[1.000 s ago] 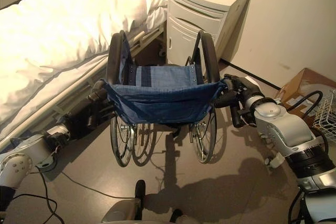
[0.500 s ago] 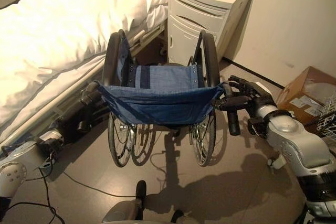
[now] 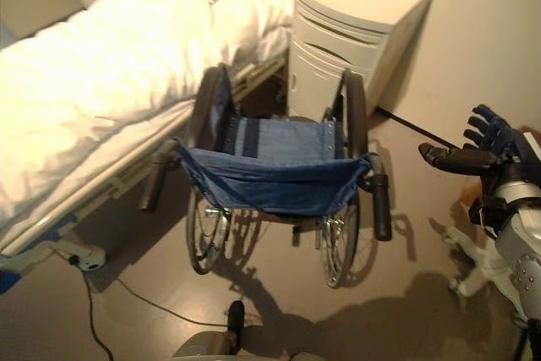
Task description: Push the wheelchair next to the bed
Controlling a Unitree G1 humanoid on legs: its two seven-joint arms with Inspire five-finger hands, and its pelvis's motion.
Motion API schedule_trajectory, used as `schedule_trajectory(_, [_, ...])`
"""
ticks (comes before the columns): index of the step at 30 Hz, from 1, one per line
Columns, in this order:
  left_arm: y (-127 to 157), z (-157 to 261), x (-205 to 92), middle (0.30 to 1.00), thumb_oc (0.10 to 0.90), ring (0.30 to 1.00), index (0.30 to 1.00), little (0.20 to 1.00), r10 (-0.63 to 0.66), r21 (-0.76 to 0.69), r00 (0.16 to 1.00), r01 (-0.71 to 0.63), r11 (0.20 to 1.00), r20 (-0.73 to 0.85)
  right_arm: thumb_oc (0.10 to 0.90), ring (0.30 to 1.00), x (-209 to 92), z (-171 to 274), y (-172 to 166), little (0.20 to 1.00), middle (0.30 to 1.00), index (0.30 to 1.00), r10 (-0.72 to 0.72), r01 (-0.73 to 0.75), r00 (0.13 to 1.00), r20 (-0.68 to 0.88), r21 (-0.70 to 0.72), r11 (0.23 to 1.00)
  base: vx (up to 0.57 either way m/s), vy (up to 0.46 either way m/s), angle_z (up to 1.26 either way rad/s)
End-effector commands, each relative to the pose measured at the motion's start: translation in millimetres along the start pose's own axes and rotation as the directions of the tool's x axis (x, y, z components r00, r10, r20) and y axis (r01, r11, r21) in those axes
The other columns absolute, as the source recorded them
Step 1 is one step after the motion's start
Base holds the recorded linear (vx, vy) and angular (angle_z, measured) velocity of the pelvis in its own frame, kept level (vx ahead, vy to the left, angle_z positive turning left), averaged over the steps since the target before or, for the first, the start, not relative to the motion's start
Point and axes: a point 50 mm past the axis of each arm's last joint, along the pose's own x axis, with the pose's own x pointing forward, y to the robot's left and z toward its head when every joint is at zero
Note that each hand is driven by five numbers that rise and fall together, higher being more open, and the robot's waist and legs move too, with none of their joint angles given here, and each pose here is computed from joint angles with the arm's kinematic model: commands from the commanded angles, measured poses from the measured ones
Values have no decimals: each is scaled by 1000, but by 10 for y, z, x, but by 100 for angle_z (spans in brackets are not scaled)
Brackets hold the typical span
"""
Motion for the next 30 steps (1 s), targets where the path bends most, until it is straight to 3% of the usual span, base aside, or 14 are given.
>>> schedule_trajectory(1, [-80,696,-6,900,800,900,900,900,-65,106,958,37,994,279,800,900,54,347,-87,900,900,900,-67,53,977,201,76,996,-14,-20,50])
schedule_trajectory(7, [-148,626,-68,900,800,900,900,900,-114,148,956,76,986,272,800,900,47,78,-138,900,900,900,-144,134,983,110,91,987,-20,-10,15])
schedule_trajectory(13, [-56,58,-163,900,800,900,900,900,-114,107,990,104,989,88,800,900,-110,-652,-324,900,900,900,-274,295,945,-181,106,950,-15,8,11])
schedule_trajectory(16, [69,-614,-279,900,800,900,900,900,-84,106,987,99,989,-134,800,900,-496,-1616,-437,900,900,900,-384,472,780,-495,61,880,-33,11,0])
schedule_trajectory(17, [71,-675,-287,900,800,900,900,900,-83,110,985,100,989,-151,800,900,-537,-1701,-448,900,900,900,-390,483,765,-512,55,874,-25,-5,9])
schedule_trajectory(18, [85,-936,-332,900,800,900,900,900,-68,116,965,100,988,-255,800,900,-687,-1970,-444,900,900,900,-424,533,677,-602,3,846,-14,-9,12])
schedule_trajectory(19, [82,-983,-337,900,800,900,900,900,-68,120,963,102,988,-262,800,900,-708,-2016,-435,900,900,900,-428,538,666,-611,-4,843,-26,-12,17])
schedule_trajectory(20, [75,-1160,-374,900,800,900,900,900,-63,123,940,110,986,-334,800,900,-792,-2152,-395,900,900,900,-447,561,604,-660,-46,826,-15,-4,24])
schedule_trajectory(21, [73,-1161,-373,900,800,900,900,900,-63,123,940,110,986,-334,800,900,-791,-2150,-395,900,900,900,-447,562,603,-660,-46,826,-40,-5,25])
schedule_trajectory(22, [14,-1527,-480,900,800,900,900,900,-54,109,884,118,987,-465,800,900,-941,-2420,-244,900,900,900,-455,600,501,-736,-84,796,-37,-3,20])
schedule_trajectory(25, [-111,-2188,-821,900,800,900,900,900,-70,67,754,150,986,-653,800,900,-1218,-2807,19,900,900,900,-416,643,340,-843,-114,757,-43,6,0])
schedule_trajectory(30, [-256,-2744,-1308,900,800,900,900,900,-79,34,554,191,981,-829,800,900,-1466,-3062,249,900,900,900,-348,612,225,-910,-146,777,-22,12,-8])
